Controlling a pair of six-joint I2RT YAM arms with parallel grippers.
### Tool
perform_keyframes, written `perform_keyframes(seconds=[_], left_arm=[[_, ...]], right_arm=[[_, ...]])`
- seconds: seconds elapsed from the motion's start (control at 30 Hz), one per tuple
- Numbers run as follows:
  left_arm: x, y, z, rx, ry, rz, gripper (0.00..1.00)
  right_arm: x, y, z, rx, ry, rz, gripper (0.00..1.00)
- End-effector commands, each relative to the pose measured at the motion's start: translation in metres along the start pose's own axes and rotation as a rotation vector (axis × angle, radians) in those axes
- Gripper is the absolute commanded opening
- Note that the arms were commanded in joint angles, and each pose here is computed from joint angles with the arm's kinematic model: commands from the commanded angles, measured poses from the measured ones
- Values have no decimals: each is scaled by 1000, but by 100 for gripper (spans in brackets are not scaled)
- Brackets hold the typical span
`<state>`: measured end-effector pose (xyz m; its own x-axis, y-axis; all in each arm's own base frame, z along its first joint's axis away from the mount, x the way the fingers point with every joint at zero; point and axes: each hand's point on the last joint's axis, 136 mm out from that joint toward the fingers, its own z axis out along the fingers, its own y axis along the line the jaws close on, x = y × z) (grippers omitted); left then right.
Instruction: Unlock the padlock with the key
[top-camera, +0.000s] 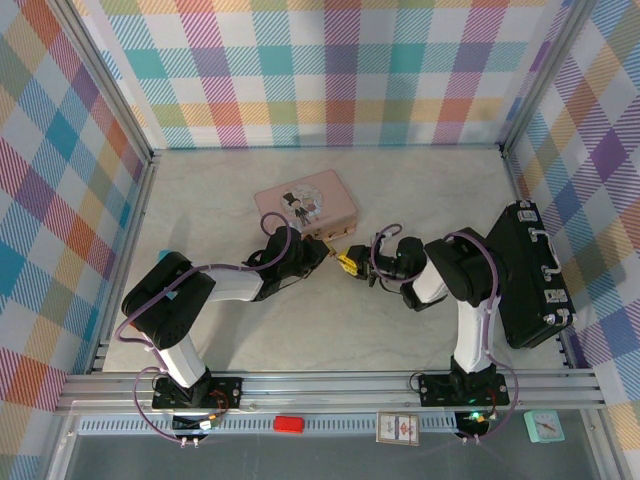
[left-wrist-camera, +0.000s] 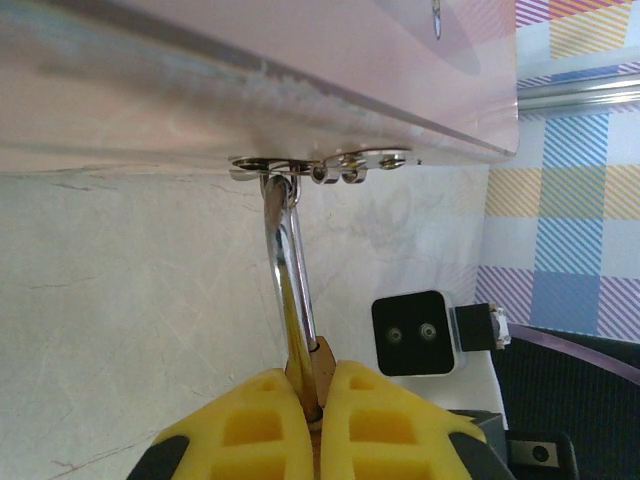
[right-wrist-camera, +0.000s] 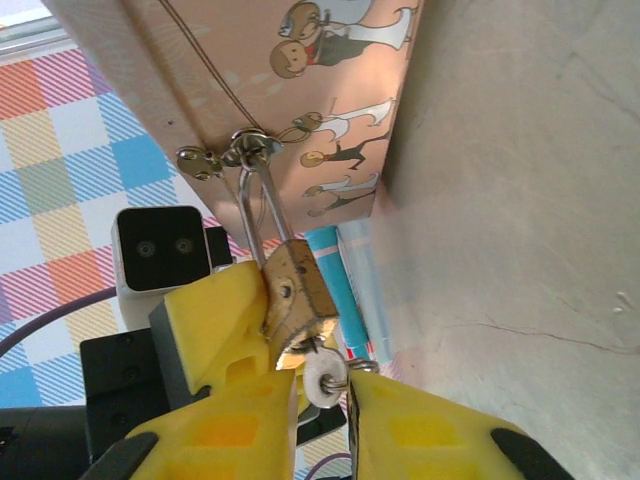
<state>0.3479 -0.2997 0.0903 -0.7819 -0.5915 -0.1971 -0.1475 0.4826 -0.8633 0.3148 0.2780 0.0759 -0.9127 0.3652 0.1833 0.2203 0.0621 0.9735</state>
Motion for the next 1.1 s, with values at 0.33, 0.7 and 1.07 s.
perform_keyframes(seconds=[0.33,0.7,1.07], left_arm=[[-15,-65,-14,236,-48,15,0],[5,-69,-9,248,-15,30,0],[0,-47,-10,134,-43,39,0]], right_arm=[[0,3,8,-14,12,-2,17],[-6,10,14,-32,10,-8,8],[-3,-6,5,35,-12,-10,14]])
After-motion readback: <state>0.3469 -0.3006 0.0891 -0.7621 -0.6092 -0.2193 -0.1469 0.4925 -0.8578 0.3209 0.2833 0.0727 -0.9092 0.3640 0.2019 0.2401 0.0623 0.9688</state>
